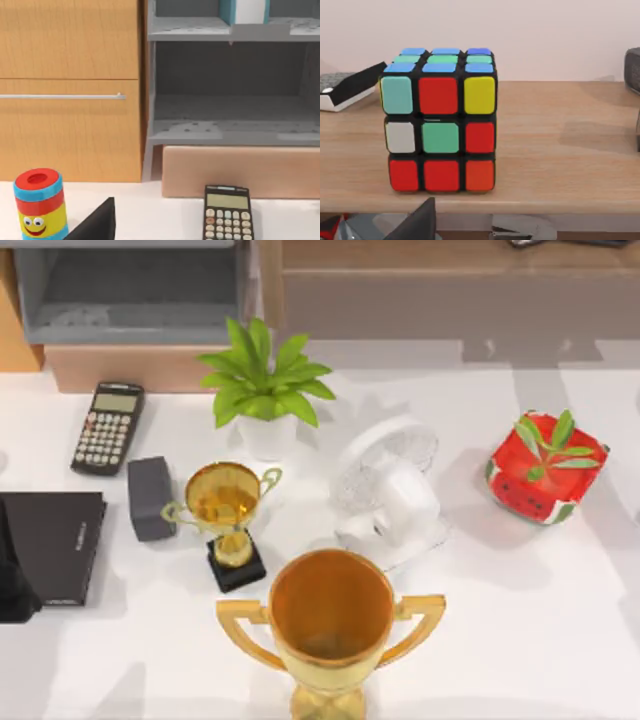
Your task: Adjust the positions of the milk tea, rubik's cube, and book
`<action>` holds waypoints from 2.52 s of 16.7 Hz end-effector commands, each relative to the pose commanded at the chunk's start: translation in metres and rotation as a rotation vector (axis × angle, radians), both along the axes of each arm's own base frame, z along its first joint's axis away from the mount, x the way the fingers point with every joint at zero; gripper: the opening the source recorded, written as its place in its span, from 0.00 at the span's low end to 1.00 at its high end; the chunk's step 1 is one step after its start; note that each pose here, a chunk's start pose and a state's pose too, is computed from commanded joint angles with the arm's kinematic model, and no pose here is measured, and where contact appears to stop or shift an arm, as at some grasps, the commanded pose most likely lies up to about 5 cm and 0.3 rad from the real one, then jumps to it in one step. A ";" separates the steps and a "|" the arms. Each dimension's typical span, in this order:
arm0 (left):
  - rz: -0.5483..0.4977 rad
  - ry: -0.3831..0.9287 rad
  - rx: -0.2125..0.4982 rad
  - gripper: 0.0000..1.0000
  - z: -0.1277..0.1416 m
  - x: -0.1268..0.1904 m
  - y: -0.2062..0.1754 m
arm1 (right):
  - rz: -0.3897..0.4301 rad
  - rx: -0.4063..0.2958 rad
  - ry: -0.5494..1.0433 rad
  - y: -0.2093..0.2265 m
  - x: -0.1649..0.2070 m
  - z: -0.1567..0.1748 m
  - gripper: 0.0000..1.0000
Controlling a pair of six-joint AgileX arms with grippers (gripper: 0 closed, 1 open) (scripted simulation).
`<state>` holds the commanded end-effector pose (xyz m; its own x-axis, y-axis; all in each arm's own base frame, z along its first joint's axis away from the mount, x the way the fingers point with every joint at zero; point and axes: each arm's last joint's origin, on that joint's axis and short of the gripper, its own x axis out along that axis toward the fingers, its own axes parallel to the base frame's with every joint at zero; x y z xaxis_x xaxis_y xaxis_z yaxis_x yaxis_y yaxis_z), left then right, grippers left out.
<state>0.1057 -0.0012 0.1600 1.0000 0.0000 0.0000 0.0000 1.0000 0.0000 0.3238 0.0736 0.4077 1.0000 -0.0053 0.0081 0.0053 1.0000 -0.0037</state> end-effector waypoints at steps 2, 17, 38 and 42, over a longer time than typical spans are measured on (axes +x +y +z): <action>0.000 0.000 0.000 1.00 0.000 0.000 0.000 | -0.001 -0.003 0.009 -0.019 -0.045 -0.012 1.00; 0.000 0.000 0.000 1.00 0.000 0.000 0.000 | 0.005 0.003 0.011 -0.075 -0.218 -0.245 1.00; -0.013 -0.014 -0.018 1.00 0.139 0.127 -0.017 | 0.005 0.004 0.008 -0.075 -0.218 -0.248 1.00; -0.015 0.018 -0.018 1.00 0.135 0.217 -0.034 | 0.005 0.004 0.008 -0.075 -0.218 -0.248 1.00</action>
